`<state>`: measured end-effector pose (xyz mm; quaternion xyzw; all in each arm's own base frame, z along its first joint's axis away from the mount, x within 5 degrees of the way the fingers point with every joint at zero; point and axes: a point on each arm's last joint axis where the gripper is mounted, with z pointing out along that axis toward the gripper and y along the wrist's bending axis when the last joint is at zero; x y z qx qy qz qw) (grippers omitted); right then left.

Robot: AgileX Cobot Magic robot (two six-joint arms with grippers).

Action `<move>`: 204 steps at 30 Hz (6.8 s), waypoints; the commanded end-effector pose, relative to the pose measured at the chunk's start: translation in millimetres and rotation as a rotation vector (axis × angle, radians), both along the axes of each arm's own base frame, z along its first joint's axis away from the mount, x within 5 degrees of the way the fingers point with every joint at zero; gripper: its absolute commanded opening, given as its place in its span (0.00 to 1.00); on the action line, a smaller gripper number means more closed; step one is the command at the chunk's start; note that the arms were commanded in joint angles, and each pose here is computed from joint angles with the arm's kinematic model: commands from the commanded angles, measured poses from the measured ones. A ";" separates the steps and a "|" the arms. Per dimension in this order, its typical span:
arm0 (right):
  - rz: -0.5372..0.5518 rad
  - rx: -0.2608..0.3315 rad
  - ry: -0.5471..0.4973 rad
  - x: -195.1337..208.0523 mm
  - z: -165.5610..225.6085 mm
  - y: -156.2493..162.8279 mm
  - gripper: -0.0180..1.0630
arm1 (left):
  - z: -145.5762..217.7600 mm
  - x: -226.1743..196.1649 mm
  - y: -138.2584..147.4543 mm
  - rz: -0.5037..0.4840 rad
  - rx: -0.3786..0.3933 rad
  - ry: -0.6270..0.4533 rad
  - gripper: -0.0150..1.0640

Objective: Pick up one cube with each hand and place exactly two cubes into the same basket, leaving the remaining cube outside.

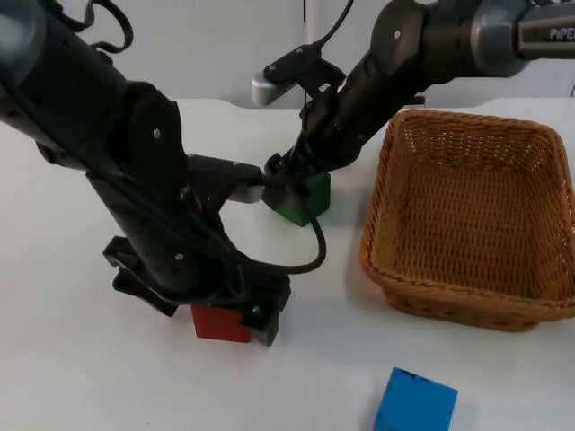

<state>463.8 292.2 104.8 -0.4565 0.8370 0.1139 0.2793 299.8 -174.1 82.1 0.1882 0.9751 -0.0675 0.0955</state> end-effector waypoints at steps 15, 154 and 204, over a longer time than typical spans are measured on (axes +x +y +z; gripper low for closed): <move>0.006 -0.010 0.008 -0.3 -25.3 4.1 0.99 | -2.6 6.5 -4.1 0.069 -0.044 -0.050 0.99; -0.431 -0.010 0.004 -12.5 108.3 -171.0 0.02 | 76.8 24.1 -164.4 -0.369 -0.263 -0.445 0.01; -0.454 -0.037 0.100 2.3 26.9 -166.2 0.64 | 18.5 32.0 -169.4 -0.396 -0.206 -0.431 0.73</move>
